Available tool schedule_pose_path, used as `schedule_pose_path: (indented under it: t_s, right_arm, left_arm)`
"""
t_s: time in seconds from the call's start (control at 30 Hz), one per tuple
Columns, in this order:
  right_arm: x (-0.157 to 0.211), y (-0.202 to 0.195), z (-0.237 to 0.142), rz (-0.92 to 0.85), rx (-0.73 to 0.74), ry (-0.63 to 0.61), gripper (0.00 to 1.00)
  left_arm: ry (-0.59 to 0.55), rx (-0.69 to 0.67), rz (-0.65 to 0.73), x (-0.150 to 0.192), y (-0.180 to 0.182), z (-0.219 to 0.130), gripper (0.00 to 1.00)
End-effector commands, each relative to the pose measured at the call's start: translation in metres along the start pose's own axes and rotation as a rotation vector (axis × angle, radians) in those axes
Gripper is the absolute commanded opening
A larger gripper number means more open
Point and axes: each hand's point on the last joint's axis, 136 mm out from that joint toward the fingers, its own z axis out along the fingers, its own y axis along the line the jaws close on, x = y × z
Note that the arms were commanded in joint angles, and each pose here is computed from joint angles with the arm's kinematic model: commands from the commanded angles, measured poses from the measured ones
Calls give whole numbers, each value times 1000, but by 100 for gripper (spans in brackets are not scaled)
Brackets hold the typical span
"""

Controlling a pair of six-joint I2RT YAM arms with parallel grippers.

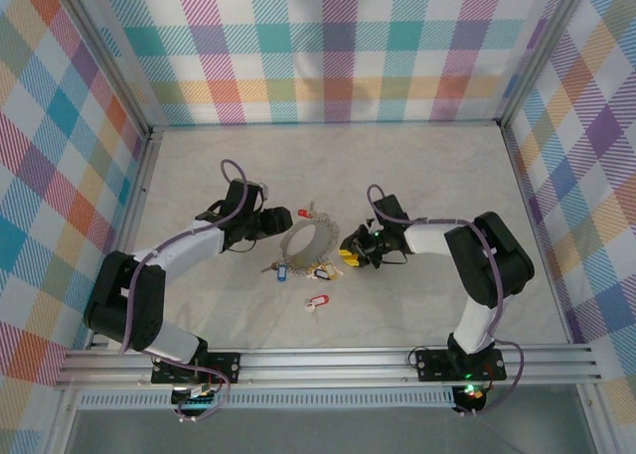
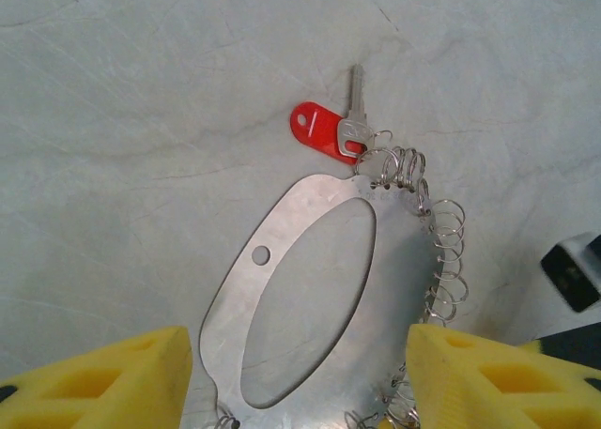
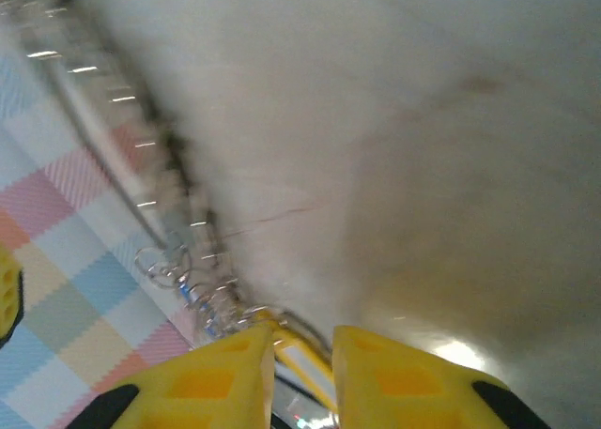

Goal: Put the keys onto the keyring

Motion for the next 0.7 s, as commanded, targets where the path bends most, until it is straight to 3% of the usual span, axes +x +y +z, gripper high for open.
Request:
schedule_pose_path:
  t_s: [0.0, 0.67]
  right_arm:
    - [-4, 7, 2, 145, -60, -53, 23]
    - [-5, 25, 16, 147, -66, -107, 20]
  left_arm:
    - [-20, -28, 27, -1, 7, -8, 62]
    - [-42, -43, 23, 0, 13, -11, 62]
